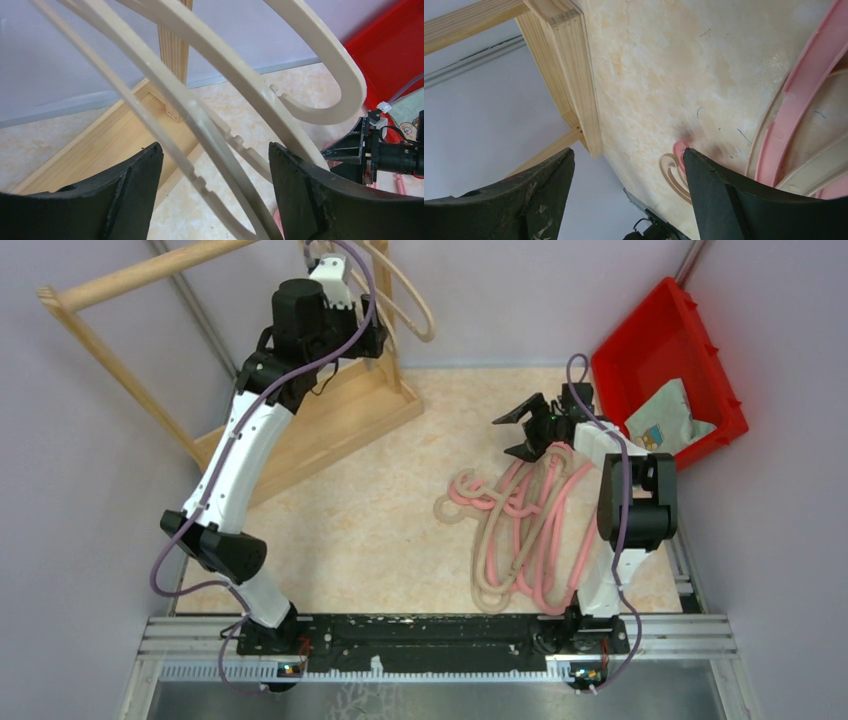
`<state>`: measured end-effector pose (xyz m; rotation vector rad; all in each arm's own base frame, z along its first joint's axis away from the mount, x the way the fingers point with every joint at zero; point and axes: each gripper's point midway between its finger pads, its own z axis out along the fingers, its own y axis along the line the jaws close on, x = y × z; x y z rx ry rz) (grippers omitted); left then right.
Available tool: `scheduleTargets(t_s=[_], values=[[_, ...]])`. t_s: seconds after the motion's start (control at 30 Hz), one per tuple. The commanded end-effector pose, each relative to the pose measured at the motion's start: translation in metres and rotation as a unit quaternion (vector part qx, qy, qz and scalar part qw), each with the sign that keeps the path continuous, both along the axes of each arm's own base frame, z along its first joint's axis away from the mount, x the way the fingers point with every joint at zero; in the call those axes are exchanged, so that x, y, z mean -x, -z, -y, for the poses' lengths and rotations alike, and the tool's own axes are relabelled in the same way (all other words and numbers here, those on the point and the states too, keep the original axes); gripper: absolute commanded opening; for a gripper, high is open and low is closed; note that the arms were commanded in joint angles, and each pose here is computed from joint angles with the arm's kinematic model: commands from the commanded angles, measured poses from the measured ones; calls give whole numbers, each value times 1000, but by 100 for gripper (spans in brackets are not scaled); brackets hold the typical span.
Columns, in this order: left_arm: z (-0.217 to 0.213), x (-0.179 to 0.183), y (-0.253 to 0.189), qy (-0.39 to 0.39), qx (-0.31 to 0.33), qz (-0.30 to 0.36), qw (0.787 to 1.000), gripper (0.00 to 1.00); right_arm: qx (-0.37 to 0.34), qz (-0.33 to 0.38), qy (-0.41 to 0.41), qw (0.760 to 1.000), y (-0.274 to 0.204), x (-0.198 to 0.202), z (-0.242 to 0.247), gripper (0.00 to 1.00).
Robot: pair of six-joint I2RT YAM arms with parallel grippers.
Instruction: Organize the hangers
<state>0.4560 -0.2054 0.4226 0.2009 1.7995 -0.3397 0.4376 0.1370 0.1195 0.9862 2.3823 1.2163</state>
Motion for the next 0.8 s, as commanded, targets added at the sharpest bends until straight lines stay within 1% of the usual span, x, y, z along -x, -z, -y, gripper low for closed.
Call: scheduleTargets(t_s=[0.0,0.2,0.3,0.37,0.47,0.57,0.67,0.77], values=[[-5,22,-29,14,14,32,999,84,30,35,-2,999,-19,-7,9,80],[-12,44,-47,26,24,49,998,86,106,30,-16,994,-12,-1,25,80],[-14,59,-45,40,22,40,998,86,156,25,-23,987,-7,6,38,81],[-12,70,-37,58,20,28,998,87,189,21,-26,981,-3,12,47,81],[-10,91,-34,89,21,27,995,82,227,12,-33,973,0,25,56,81],[-6,110,-34,121,32,22,992,82,250,0,-36,968,5,40,62,81],[5,131,-32,169,48,16,984,80,264,-11,-34,964,9,55,65,81],[11,147,-20,203,54,11,978,79,271,-28,-38,961,21,65,66,79]])
